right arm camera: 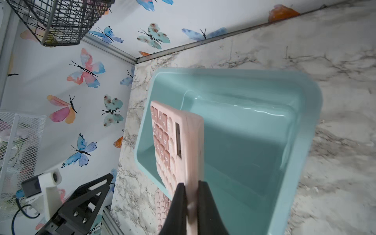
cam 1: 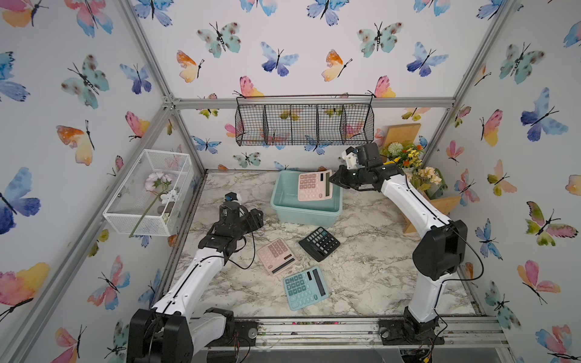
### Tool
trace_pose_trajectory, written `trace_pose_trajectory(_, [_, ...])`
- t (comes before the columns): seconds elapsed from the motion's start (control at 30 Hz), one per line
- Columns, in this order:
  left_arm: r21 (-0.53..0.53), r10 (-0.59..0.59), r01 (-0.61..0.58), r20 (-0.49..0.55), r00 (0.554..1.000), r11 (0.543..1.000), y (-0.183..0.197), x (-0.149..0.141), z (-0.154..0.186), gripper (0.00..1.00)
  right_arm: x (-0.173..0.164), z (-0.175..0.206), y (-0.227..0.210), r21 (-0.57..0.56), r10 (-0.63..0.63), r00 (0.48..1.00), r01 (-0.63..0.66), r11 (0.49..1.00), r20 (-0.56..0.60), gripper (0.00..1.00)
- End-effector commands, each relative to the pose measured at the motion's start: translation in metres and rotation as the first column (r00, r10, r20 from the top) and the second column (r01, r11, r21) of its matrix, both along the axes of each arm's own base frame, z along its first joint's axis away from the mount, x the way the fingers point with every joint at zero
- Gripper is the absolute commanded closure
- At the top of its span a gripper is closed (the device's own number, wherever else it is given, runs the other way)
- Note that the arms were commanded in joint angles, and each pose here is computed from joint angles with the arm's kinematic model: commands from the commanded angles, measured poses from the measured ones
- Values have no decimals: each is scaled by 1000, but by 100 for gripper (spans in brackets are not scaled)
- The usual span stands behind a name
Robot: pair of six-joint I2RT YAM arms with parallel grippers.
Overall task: Put the calculator in the storage box
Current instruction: Place the calculator in the storage box.
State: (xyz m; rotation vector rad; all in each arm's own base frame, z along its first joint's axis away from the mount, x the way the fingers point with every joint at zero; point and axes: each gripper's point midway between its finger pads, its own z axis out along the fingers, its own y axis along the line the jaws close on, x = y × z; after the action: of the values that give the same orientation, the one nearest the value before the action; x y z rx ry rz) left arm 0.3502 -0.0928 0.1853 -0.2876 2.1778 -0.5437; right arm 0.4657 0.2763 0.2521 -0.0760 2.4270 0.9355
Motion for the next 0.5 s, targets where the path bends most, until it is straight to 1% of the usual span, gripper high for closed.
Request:
trace_pose_trajectory(0.0, [-10,-1,1,28,1000,1000,0,0,16,31,20,-4,3,-22,-29,1000,29,999,-6,98])
trace_pose_trajectory(0.17, [-4,14,-14,23,1000,1000,2,0,15,31,35,-51,12,-79,-33,994,25,997,-105,98])
trace_pose_trajectory(0.27, [5,20,-20,24,1000,1000,4,0,16,31,33,-75,15,-98,-24,987,8,995,-160,98])
trace_pose_trajectory(0.47, [10,25,-25,23,999,1000,5,1,15,31,27,-114,10,-181,-26,972,-17,983,-235,98])
